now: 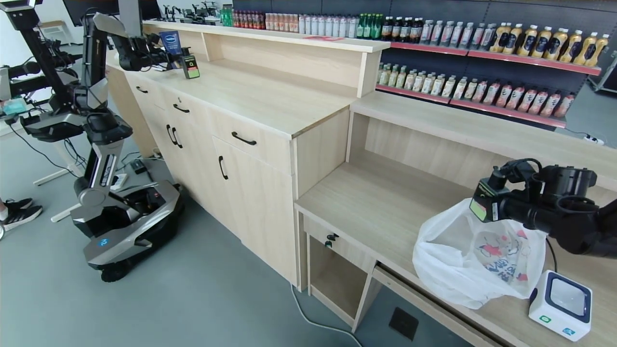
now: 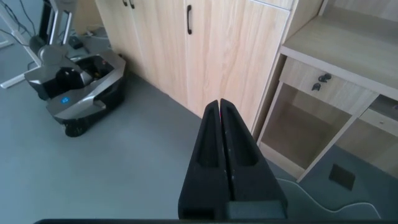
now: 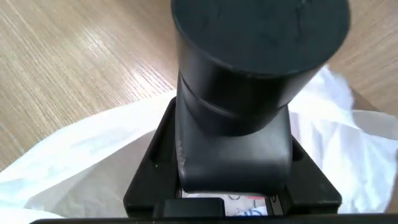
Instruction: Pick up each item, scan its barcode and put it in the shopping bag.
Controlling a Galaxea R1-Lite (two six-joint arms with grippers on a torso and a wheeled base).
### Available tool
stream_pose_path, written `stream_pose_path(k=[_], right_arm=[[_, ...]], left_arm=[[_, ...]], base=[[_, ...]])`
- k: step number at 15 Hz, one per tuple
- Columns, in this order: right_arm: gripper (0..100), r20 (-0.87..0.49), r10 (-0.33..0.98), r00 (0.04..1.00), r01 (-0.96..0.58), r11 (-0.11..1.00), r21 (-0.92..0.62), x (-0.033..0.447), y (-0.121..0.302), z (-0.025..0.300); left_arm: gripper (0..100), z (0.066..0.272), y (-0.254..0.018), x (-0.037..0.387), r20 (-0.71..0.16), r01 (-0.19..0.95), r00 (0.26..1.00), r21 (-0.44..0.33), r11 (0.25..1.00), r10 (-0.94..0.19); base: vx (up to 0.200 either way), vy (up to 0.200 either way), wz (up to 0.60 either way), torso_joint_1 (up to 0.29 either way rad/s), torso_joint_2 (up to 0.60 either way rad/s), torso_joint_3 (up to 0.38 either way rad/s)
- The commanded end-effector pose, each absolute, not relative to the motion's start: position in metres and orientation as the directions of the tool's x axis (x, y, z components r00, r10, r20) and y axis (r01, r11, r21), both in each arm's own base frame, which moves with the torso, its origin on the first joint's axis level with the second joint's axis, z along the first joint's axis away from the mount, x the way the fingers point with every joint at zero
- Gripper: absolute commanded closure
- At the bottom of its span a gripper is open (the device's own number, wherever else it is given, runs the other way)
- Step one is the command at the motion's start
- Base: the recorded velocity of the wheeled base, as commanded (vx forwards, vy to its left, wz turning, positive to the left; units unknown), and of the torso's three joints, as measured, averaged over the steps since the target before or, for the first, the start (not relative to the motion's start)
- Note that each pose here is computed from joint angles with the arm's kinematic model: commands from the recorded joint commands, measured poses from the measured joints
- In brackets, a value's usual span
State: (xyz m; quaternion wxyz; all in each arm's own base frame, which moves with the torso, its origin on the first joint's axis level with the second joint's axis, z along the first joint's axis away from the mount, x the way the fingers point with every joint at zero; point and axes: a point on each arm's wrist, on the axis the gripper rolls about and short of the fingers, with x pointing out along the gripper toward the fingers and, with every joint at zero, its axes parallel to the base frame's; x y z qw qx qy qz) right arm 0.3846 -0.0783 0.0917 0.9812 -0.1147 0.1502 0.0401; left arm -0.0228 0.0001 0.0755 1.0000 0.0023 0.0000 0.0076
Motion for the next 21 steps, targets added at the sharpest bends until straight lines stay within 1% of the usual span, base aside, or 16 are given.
stream_pose_path(k=[1, 3, 7, 11, 16, 19, 21], right_arm=[[100, -0.347, 0.040, 0.937, -0.116, 0.973, -0.199, 0.393, -0.084, 0.063], [100, -0.351, 0.042, 0.935, -0.119, 0.973, -0.199, 0.396, -0.084, 0.054], [100, -0.378, 0.066, 0.923, -0.143, 0.973, -0.180, 0.408, -0.087, 0.022], [100, -0.361, 0.071, 0.930, -0.145, 0.973, -0.182, 0.412, -0.089, 0.006], [100, -0.347, 0.050, 0.937, -0.121, 0.975, -0.187, 0.421, -0.102, -0.010], [100, -0.348, 0.085, 0.934, -0.152, 0.974, -0.170, 0.423, -0.107, -0.019], [100, -0.352, 0.081, 0.932, -0.149, 0.974, -0.170, 0.425, -0.110, -0.025]], left_arm=[[100, 0.075, 0.000, -0.023, 0.000, -0.015, 1.000, 0.005, 1.000, 0.015], [100, 0.075, 0.000, -0.023, 0.000, -0.015, 1.000, 0.005, 1.000, 0.015], [100, 0.075, 0.000, -0.023, 0.000, -0.015, 1.000, 0.005, 1.000, 0.015], [100, 0.075, 0.000, -0.023, 0.000, -0.015, 1.000, 0.005, 1.000, 0.015], [100, 0.075, 0.000, -0.023, 0.000, -0.015, 1.000, 0.005, 1.000, 0.015], [100, 0.075, 0.000, -0.023, 0.000, -0.015, 1.000, 0.005, 1.000, 0.015], [100, 0.075, 0.000, -0.023, 0.000, -0.015, 1.000, 0.005, 1.000, 0.015]], base=[[0.000, 0.000, 0.00, 0.000, 0.00, 0.000], [0.000, 0.000, 0.00, 0.000, 0.00, 0.000], [0.000, 0.000, 0.00, 0.000, 0.00, 0.000], [0.000, 0.000, 0.00, 0.000, 0.00, 0.000], [0.000, 0.000, 0.00, 0.000, 0.00, 0.000], [0.000, 0.000, 0.00, 0.000, 0.00, 0.000], [0.000, 0.000, 0.00, 0.000, 0.00, 0.000]])
